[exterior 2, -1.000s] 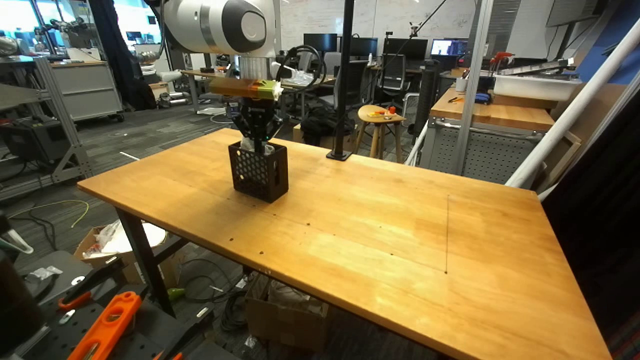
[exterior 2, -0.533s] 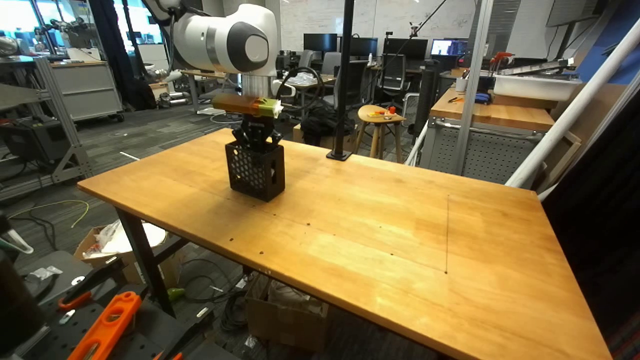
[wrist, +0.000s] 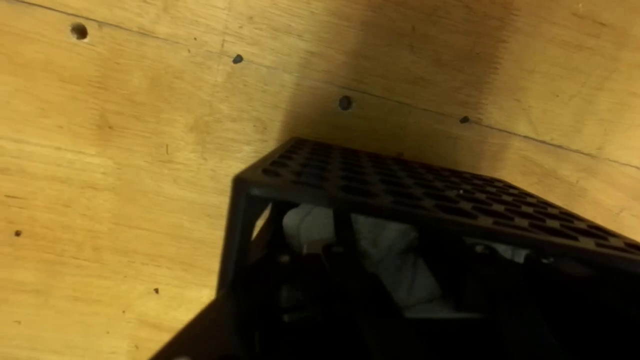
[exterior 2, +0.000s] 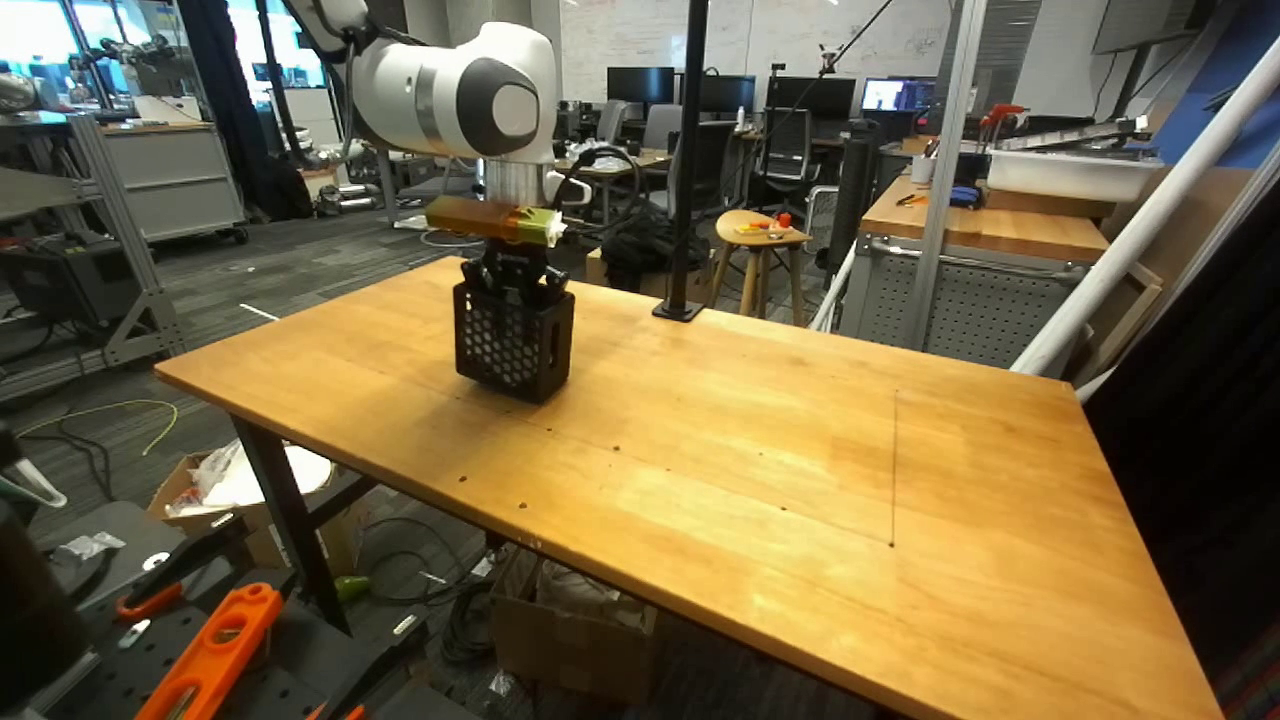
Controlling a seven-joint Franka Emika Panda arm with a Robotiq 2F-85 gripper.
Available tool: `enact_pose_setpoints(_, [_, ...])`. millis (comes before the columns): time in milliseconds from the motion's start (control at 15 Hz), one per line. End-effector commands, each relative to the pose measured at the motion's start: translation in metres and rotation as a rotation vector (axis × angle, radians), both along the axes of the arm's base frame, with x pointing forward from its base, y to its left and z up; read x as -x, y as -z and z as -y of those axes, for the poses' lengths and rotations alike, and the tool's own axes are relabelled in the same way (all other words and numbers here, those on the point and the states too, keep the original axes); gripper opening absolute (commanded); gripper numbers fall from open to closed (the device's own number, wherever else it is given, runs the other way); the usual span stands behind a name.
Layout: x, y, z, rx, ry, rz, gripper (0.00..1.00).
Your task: Put the white towel in the black basket.
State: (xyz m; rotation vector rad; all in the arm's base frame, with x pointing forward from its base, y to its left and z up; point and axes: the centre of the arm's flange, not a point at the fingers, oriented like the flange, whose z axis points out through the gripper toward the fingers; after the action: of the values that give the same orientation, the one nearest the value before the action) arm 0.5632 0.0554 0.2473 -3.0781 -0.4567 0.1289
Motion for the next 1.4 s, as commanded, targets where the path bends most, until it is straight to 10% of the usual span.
enact_pose_setpoints(0, [0.003,-0.013,0.006,-0.006,0.011,0.026,0.71])
enact_pose_setpoints(200, [0.005,-0.026,0.006,0.005,0.012,0.042,0.68])
enact_pose_setpoints(267, [0.005,-0.028,0.004,0.01,0.006,0.044,0.31])
enact_pose_setpoints(600, [0.007,-0.044,-0.005,0.029,-0.015,0.067,0.01])
enact_pose_setpoints(1333, [0.016,-0.087,-0.01,0.077,-0.059,0.089,0.14])
